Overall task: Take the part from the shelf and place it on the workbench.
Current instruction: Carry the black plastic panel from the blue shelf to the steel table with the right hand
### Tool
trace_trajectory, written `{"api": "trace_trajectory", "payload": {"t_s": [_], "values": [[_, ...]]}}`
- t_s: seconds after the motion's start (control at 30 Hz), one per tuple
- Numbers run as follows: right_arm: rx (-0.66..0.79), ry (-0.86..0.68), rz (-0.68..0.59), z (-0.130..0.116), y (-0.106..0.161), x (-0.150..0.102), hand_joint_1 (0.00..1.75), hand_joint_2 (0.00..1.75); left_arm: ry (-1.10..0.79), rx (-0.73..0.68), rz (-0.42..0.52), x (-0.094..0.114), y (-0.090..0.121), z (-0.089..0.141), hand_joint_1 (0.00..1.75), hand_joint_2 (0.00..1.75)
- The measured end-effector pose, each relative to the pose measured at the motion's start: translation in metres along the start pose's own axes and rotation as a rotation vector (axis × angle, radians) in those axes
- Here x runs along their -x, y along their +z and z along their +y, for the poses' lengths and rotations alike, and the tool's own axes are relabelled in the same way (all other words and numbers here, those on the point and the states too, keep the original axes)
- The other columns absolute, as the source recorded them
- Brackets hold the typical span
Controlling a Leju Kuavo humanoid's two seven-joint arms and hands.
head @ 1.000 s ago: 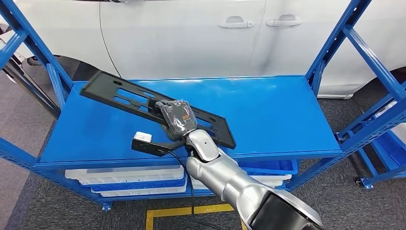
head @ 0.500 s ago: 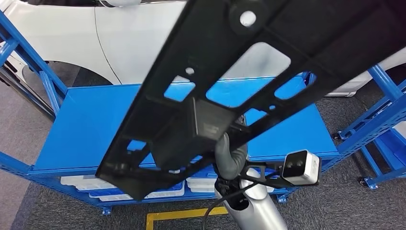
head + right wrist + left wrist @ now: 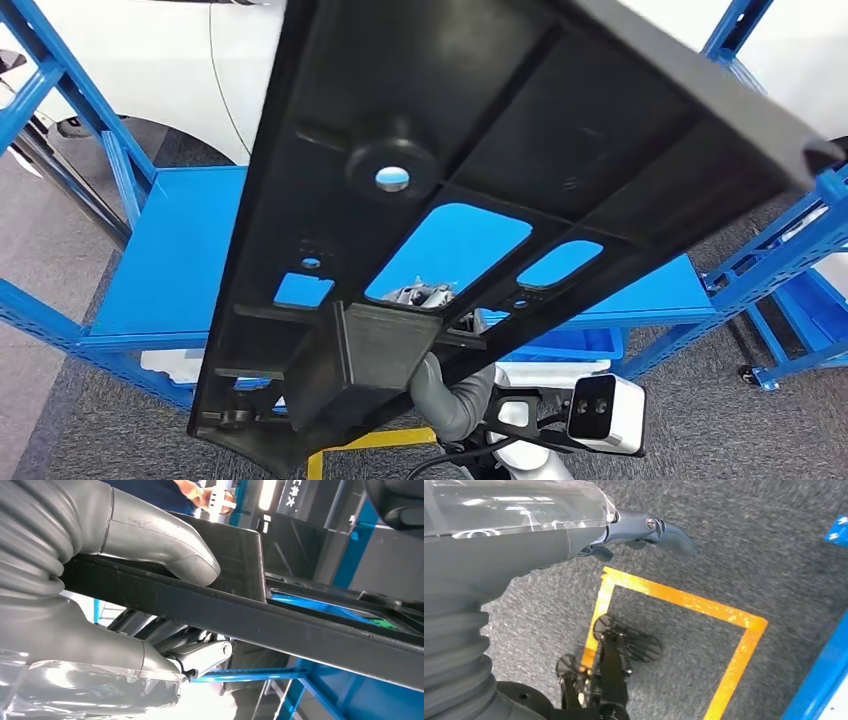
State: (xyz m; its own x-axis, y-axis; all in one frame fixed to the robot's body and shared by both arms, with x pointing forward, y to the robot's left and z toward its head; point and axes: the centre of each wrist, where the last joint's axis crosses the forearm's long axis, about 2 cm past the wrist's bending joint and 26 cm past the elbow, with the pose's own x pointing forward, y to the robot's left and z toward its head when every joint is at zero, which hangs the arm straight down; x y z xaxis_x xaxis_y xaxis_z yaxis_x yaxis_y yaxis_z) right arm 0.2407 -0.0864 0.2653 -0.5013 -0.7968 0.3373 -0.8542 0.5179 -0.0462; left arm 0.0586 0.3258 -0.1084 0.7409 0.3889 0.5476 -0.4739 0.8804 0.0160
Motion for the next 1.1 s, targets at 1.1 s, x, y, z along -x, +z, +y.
{"api": "trace_trajectory", "payload": {"t_s": [1.1], "values": [[0.009, -0.026, 0.069, -0.008, 0.021, 0.005, 1.75, 1.75, -0.037, -0.030, 0.079, 0.006, 0.003, -0.006, 0.00, 1.75]]}}
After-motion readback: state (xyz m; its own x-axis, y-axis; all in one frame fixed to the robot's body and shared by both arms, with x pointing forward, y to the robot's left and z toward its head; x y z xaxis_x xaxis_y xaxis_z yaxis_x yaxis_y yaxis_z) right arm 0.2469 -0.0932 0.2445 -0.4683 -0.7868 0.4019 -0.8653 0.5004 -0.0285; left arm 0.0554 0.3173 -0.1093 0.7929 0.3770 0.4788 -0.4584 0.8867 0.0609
